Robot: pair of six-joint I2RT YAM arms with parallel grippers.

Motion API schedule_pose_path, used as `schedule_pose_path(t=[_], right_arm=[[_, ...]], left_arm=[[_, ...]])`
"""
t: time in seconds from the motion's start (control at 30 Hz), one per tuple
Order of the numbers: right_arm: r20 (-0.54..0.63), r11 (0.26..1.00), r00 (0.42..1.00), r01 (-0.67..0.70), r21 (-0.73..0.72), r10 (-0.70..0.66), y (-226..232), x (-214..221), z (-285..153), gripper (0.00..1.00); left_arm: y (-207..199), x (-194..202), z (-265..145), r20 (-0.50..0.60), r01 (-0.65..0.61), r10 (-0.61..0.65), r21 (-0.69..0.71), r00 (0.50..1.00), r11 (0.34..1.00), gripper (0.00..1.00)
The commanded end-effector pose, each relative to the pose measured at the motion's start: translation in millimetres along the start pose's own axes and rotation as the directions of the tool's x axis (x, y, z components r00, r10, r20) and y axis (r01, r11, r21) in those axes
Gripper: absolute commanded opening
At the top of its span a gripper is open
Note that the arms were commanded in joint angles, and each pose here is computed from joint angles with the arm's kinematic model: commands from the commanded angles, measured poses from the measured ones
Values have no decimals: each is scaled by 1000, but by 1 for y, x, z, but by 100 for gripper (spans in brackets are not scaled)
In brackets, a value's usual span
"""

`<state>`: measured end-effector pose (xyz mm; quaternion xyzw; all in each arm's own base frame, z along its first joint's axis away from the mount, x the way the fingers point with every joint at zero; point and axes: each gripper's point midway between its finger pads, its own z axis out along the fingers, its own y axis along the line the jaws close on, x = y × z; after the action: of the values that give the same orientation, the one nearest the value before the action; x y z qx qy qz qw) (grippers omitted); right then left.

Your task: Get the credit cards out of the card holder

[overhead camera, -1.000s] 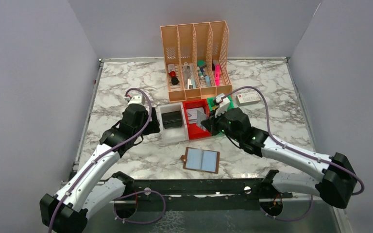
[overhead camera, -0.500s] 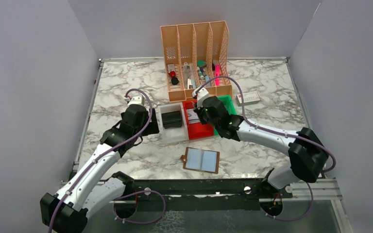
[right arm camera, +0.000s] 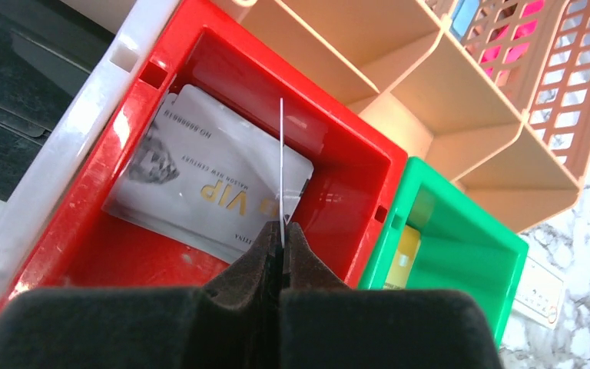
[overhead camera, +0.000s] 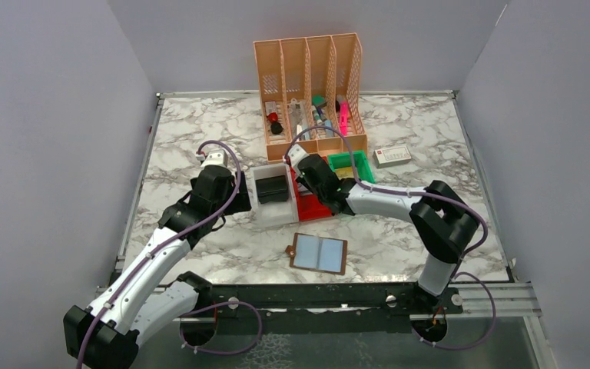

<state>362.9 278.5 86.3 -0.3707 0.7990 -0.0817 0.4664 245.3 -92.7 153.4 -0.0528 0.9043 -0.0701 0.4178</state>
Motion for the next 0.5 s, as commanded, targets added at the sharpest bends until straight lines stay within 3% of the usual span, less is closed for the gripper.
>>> schedule_pose_path(t=[0.0,0.17,0.47], right_arm=[[20,997,997,70,23,-71,-7,-13,6,1],[22,992,996,92,-92,-90,15,-8,8,5],[33,975,993,118,-191,-113,32,-2,5,25]], left_arm=[[8,0,1,13,-4,4,-33,1000,999,88],[8,0,2,8,-7,7,-36,1000,999,88],[8,1,3,2,-10,10,-37,1000,999,88]])
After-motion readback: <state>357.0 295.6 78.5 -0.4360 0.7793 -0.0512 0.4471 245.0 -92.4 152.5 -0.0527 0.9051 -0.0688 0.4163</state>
